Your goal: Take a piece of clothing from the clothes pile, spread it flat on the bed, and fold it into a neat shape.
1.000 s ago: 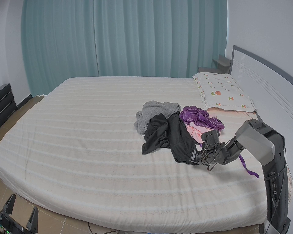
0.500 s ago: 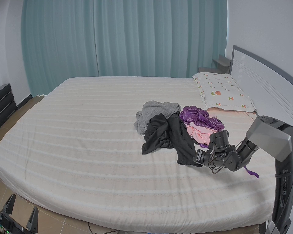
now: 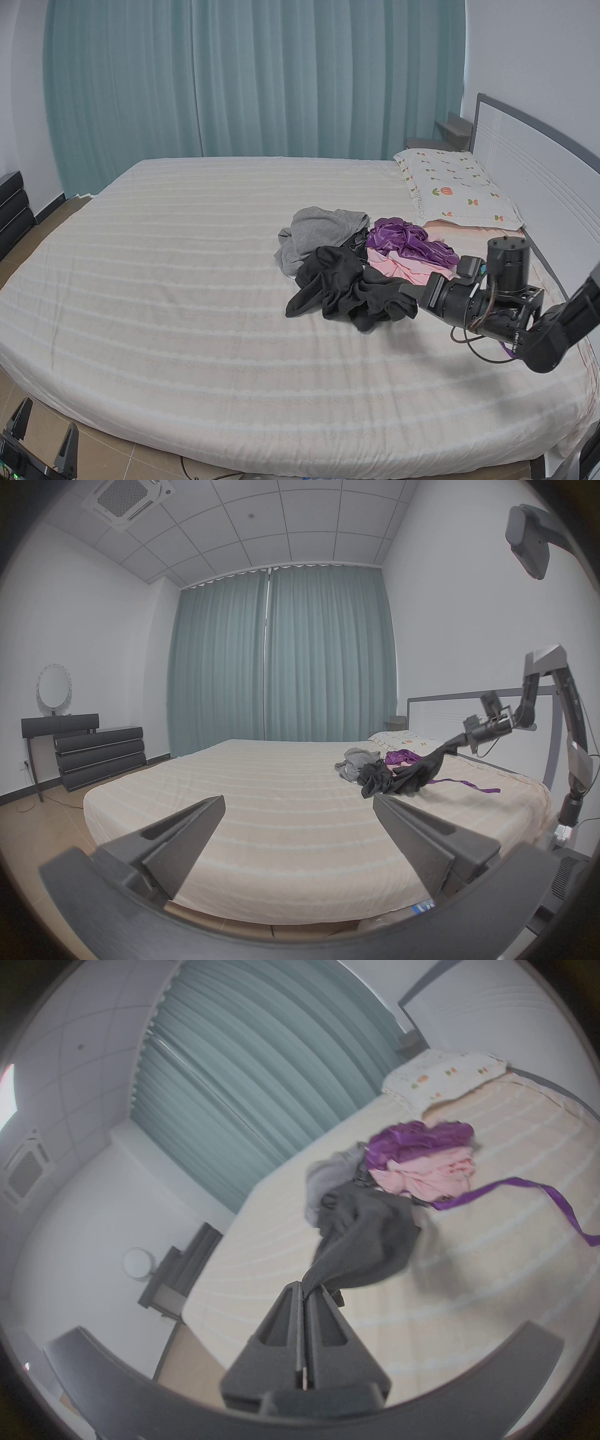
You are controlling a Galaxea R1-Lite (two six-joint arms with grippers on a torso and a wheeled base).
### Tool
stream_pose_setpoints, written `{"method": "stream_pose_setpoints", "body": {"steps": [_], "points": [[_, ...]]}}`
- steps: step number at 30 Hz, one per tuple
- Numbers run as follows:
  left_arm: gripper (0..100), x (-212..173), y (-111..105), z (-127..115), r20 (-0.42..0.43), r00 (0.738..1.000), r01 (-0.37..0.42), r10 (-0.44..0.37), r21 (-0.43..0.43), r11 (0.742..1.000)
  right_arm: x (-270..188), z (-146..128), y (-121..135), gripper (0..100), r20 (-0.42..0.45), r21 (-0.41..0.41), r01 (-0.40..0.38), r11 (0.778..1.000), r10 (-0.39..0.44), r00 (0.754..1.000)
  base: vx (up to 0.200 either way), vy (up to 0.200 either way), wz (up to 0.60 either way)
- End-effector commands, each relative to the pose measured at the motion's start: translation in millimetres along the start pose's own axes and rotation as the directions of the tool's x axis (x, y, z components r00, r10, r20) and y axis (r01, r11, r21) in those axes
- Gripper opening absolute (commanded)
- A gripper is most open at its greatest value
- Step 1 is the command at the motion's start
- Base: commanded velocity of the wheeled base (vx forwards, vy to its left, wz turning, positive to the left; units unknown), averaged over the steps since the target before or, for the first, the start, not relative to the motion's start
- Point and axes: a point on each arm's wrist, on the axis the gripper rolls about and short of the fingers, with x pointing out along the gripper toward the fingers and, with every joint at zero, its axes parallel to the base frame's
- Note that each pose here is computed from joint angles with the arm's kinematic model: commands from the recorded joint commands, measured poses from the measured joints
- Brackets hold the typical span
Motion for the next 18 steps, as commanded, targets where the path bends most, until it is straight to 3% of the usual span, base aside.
{"method": "stream_pose_setpoints", "body": {"steps": [1, 6, 11, 18], "points": [[100, 0, 0, -5, -0.003, 1.0, 0.0, 0.0, 0.0, 1.0, -73, 24, 57, 0, 0.153, -0.05, -0.224, 0.973, 0.229, 0.961, 0.0, 0.0, 0.0], [100, 0, 0, -5, -0.003, 1.0, 0.0, 0.0, 0.0, 1.0, -103, 34, 80, 0, 0.203, -0.093, -0.326, 0.941, 0.338, 0.919, 0.0, 0.0, 0.0], [100, 0, 0, -5, -0.003, 1.0, 0.001, -0.001, 0.004, 1.0, -107, 30, 86, 0, 0.188, -0.103, -0.351, 0.931, 0.364, 0.912, 0.0, 0.0, 0.0], [100, 0, 0, -5, 0.003, 1.0, 0.012, -0.012, 0.011, 1.0, -117, 36, 100, 0, 0.202, -0.131, -0.415, 0.901, 0.434, 0.878, 0.0, 0.0, 0.0]]}}
